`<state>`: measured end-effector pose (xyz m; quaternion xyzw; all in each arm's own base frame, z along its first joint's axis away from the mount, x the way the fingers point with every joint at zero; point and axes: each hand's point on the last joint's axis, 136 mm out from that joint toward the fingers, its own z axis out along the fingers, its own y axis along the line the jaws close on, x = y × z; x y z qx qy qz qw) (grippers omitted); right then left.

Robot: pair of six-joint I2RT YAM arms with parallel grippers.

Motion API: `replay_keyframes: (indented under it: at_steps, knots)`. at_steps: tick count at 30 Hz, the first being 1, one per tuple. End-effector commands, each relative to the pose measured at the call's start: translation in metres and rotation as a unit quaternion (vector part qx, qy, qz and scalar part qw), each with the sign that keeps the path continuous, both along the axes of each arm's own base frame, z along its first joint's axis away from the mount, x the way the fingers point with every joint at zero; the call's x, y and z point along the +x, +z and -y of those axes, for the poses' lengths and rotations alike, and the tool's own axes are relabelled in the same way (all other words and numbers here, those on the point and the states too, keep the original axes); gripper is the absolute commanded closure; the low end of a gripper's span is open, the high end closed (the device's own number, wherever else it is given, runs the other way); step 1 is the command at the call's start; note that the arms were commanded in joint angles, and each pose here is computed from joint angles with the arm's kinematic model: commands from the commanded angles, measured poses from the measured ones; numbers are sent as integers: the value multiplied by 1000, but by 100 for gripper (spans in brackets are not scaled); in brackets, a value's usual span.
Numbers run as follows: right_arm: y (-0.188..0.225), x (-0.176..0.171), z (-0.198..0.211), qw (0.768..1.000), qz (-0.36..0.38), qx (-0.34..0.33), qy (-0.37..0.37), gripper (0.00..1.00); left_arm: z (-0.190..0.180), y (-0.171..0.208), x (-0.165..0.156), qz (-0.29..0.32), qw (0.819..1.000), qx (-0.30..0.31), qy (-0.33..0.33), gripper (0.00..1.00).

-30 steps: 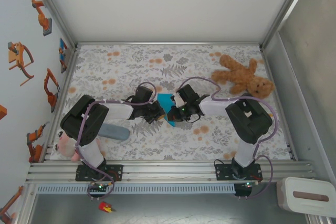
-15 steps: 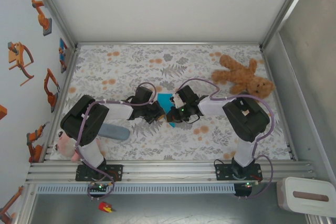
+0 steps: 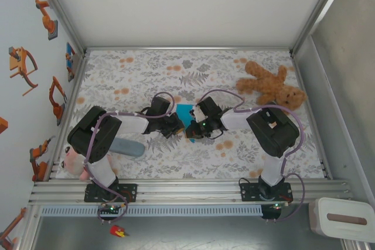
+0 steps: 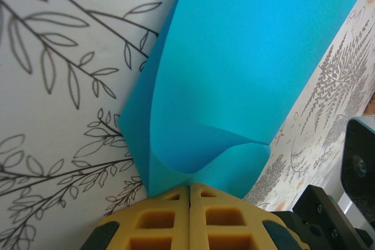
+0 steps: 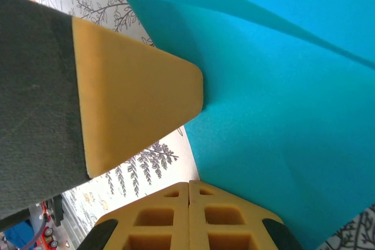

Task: Fold a paper plane with a square sheet of paper (pick it up from the middle)
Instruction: Third fold the triangle at the center of the table.

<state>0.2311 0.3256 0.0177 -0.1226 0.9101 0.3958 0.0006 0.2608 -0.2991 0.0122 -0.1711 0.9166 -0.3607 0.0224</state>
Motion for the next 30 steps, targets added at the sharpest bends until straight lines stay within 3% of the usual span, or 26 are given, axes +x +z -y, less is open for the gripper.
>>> replay_keyframes:
  at_steps: [1, 7, 15, 30]
  knots:
    - [-9, -15, 6, 999, -33, -5, 5, 94, -22, -28, -18, -44, 998, 50, 11, 95]
    - [-2, -21, 11, 1000, -28, -1, 9, 95, -25, -30, -19, -47, 997, 55, 12, 96]
    - [17, -4, 20, 999, 34, -26, -22, 94, -22, -26, -16, -43, 998, 50, 10, 96]
    - [8, -20, 22, 1000, 1, -23, -4, 94, -10, -6, -9, -25, 1000, 16, 2, 92]
